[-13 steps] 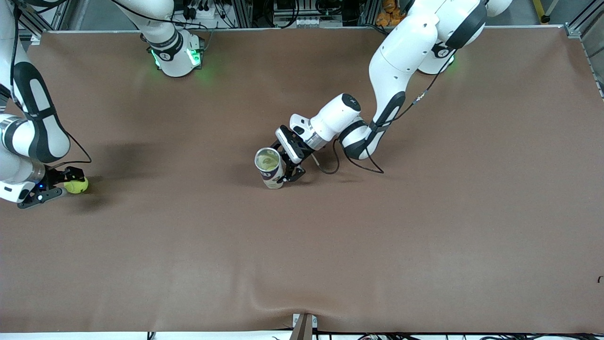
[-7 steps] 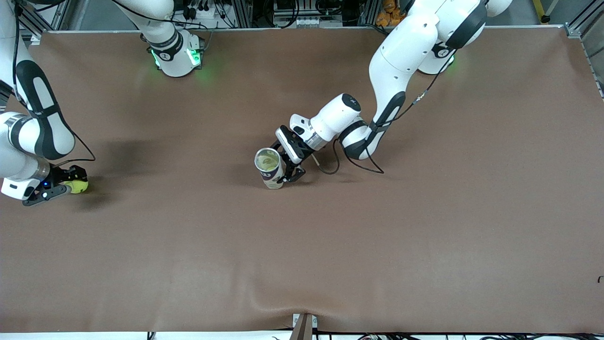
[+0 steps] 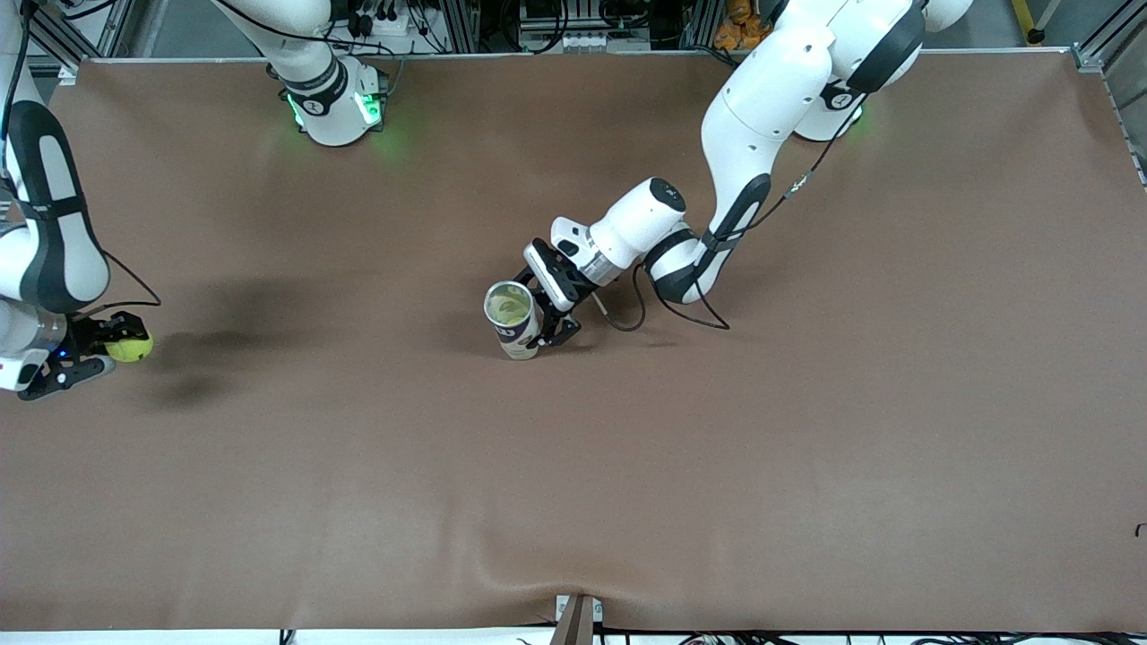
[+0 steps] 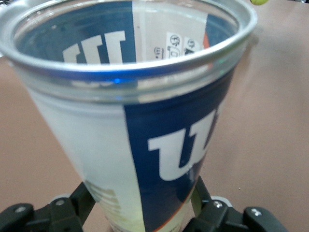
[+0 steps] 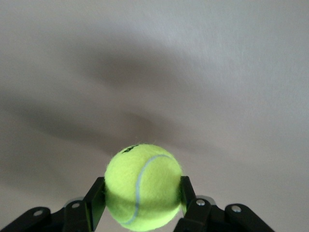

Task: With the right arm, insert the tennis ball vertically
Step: 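Grasp the second tennis ball with the right gripper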

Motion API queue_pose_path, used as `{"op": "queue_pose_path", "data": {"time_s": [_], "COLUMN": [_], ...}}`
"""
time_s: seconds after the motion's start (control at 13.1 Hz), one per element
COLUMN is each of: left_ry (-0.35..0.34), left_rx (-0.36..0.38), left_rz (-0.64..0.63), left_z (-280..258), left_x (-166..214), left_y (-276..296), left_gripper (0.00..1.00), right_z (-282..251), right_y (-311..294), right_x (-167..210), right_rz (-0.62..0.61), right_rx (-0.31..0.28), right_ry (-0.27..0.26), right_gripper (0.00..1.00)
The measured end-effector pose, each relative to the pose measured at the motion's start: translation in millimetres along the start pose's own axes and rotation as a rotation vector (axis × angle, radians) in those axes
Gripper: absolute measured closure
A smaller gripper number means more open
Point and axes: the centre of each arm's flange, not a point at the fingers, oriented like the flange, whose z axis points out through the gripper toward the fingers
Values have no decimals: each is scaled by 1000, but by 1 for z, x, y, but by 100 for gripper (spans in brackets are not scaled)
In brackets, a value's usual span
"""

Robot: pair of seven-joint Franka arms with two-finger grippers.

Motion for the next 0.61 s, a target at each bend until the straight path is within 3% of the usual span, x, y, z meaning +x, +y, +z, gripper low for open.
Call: {"op": "queue_pose_path", "data": {"time_s": [0.23, 0.61], "left_ry": [0, 1], "left_rx": [0, 1], "left_rz": [0, 0], "left_z": [0, 0], "left_x": [0, 1], "left_y": [0, -1], "left_gripper": [16, 16], "right_z": [-58, -172], "right_y": [-40, -205], "right_x": [34, 121], "right_rz": [71, 371], "right_rx": [86, 161], "right_ry": [-44, -107], "right_gripper": [34, 34]}}
